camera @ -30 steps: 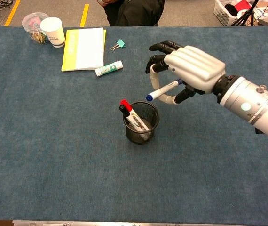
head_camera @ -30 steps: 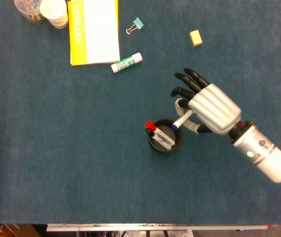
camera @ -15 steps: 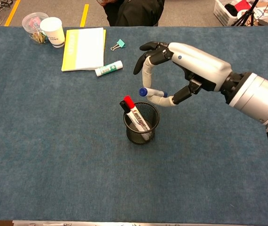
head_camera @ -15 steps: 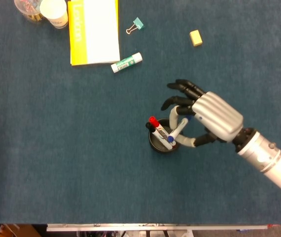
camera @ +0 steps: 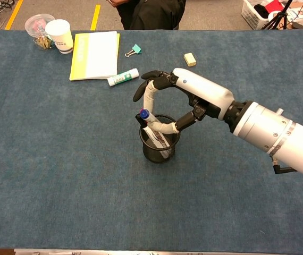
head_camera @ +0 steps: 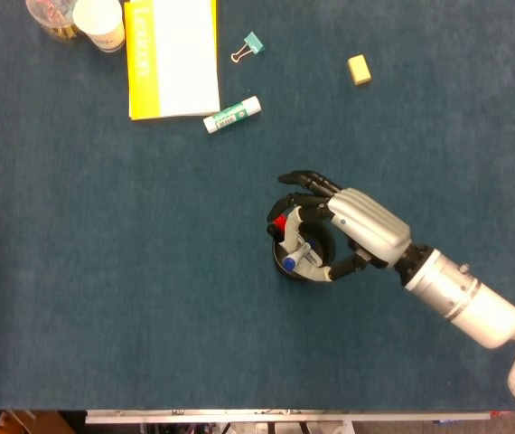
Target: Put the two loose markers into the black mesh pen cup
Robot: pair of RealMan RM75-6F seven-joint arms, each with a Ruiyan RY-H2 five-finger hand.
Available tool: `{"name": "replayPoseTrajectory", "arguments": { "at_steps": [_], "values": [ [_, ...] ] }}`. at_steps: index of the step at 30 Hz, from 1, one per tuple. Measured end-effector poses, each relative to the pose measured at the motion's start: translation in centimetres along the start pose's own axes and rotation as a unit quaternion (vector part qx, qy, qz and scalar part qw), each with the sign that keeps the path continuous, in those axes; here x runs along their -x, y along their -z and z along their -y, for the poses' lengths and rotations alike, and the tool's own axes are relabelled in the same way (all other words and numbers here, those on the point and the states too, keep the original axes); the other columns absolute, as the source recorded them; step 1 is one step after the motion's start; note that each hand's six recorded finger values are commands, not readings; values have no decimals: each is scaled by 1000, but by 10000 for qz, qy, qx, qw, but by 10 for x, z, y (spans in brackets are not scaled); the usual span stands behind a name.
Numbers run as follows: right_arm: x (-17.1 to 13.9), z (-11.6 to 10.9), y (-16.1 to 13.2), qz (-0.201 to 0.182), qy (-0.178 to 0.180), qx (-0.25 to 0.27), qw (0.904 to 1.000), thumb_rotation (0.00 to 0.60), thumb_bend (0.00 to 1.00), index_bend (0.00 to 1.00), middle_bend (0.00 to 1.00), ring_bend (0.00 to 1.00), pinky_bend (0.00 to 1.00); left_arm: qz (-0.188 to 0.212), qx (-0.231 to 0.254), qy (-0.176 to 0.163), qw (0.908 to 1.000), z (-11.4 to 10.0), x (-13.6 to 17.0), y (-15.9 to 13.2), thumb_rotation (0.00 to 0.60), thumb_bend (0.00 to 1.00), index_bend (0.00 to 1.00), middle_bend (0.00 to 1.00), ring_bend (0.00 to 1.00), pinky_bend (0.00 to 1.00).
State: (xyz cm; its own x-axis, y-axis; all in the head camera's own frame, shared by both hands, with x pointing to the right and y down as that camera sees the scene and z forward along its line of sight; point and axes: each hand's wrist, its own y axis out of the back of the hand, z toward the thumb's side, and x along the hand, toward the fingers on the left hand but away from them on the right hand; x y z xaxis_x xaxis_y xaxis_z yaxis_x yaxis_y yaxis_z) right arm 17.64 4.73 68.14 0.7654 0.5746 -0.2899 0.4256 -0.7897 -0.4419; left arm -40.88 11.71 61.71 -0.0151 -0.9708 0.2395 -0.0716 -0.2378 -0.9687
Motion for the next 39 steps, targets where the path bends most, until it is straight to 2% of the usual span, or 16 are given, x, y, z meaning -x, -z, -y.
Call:
{"name": "replayPoseTrajectory", "arguments": {
  "at_steps": [4, 7, 12, 15, 19, 22, 27, 31, 34, 39],
  "values": [
    [1, 4, 6, 17, -51, 97, 9999, 600, 267, 601, 347, 78, 0, 4, 2, 14, 10000, 1, 0, 0, 600, 149, 182, 178, 176, 149],
    [1, 7, 8, -16, -108, 149, 9998, 600, 273, 537, 322, 72, 0, 5, 9, 8, 10000, 1, 0, -1, 600, 150, 182, 178, 176, 149],
    [-2, 9, 13, -58, -230, 96, 9997, 600, 284, 318, 267, 47, 0, 7, 10, 17, 10000, 2, -1, -1, 600, 150, 182, 178, 176, 149],
    [-3, 8, 14, -71, -212, 86, 9997, 600, 285, 255, 247, 36, 0, 2, 9, 17, 10000, 3, -1, -1, 600, 150, 182, 178, 176, 149],
    [-5, 1, 13, -126, -99, 24, 9999, 600, 286, 247, 244, 32, 0, 4, 7, 21, 10000, 3, -2, 0, 600, 149, 182, 178, 176, 149],
    [-8, -7, 13, -153, 4, -230, 9996, 600, 287, 247, 244, 32, 0, 10, 4, 20, 10000, 3, -3, 0, 600, 149, 182, 178, 176, 149],
    [-19, -27, 18, -43, 228, -1112, 9935, 600, 287, 293, 248, 32, 0, 10, -1, 48, 10000, 6, -5, 1, 600, 150, 182, 179, 176, 149],
    [-34, -45, 26, 246, 437, -2015, 9782, 600, 287, 328, 256, 32, 0, 35, 16, 75, 10000, 10, -9, 0, 600, 149, 182, 179, 176, 149],
    [-48, -60, 35, 599, 606, -2727, 9583, 600, 288, 334, 262, 32, 0, 61, 39, 54, 10000, 12, -12, -1, 600, 150, 182, 179, 176, 149],
    [-83, -84, 49, 1368, 984, -3726, 9126, 600, 287, 334, 264, 32, 0, 118, 61, 39, 9999, 15, -16, -2, 600, 149, 182, 179, 176, 149]
  ]
}}
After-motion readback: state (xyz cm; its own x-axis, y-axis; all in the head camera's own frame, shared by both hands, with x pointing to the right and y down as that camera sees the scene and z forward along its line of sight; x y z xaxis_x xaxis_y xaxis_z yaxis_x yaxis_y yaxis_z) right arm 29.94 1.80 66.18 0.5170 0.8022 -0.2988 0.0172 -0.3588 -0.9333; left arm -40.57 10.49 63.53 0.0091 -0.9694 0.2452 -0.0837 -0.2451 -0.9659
